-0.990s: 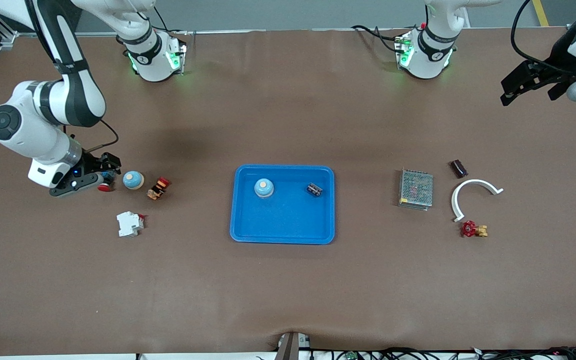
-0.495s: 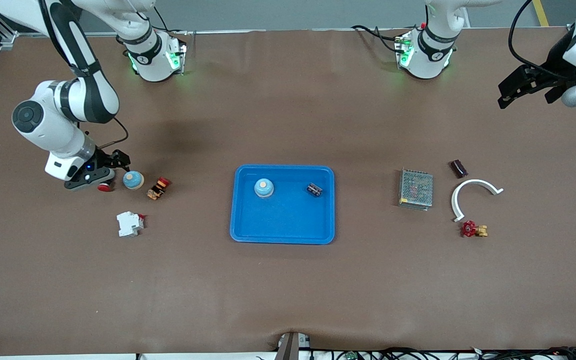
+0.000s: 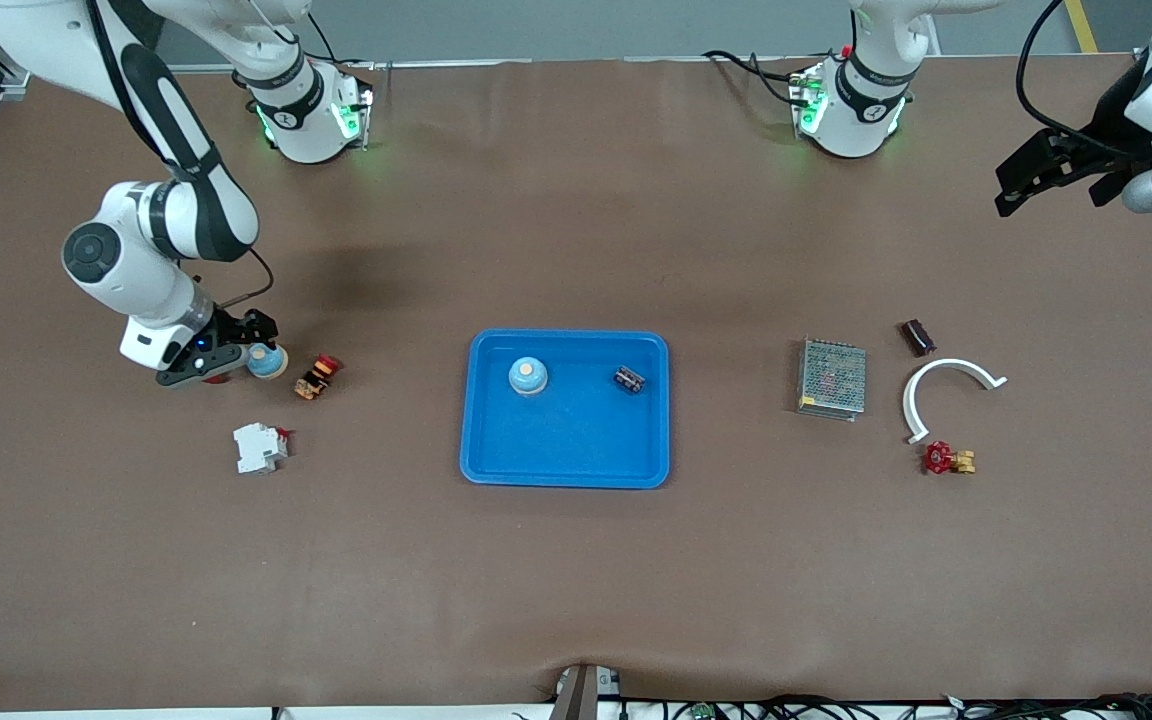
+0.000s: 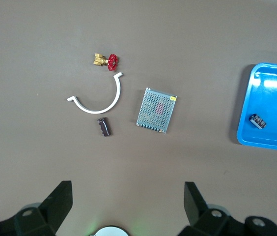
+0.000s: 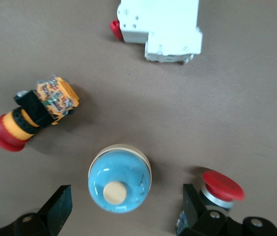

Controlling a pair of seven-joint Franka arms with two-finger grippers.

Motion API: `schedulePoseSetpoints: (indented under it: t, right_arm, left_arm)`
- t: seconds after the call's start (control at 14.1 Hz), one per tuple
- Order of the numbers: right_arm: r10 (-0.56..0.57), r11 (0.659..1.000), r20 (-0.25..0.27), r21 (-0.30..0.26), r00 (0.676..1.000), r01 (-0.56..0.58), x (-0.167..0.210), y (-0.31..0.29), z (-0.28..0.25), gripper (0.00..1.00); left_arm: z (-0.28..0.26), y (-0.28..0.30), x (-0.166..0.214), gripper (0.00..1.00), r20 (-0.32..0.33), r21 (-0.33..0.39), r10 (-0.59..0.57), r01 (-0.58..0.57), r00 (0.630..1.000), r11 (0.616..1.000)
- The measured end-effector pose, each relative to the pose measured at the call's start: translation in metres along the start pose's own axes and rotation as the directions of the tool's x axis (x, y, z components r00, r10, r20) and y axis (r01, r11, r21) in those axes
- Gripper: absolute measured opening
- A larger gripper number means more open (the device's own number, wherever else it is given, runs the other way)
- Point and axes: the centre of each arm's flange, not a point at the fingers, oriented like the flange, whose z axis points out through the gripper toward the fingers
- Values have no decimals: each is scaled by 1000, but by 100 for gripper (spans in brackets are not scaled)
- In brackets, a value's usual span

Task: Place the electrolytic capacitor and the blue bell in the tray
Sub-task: 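Grasp the second blue bell with the right gripper while the left gripper grasps the capacitor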

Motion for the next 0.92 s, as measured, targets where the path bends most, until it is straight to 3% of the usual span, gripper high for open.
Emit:
schedulePoseSetpoints:
  t: [0.92]
  right_arm:
    - [-25, 1000, 14, 9, 1000, 25, 1, -13, 36, 100]
  left_arm:
    - [17, -4, 10, 100, 39, 5, -12, 12, 999, 1000]
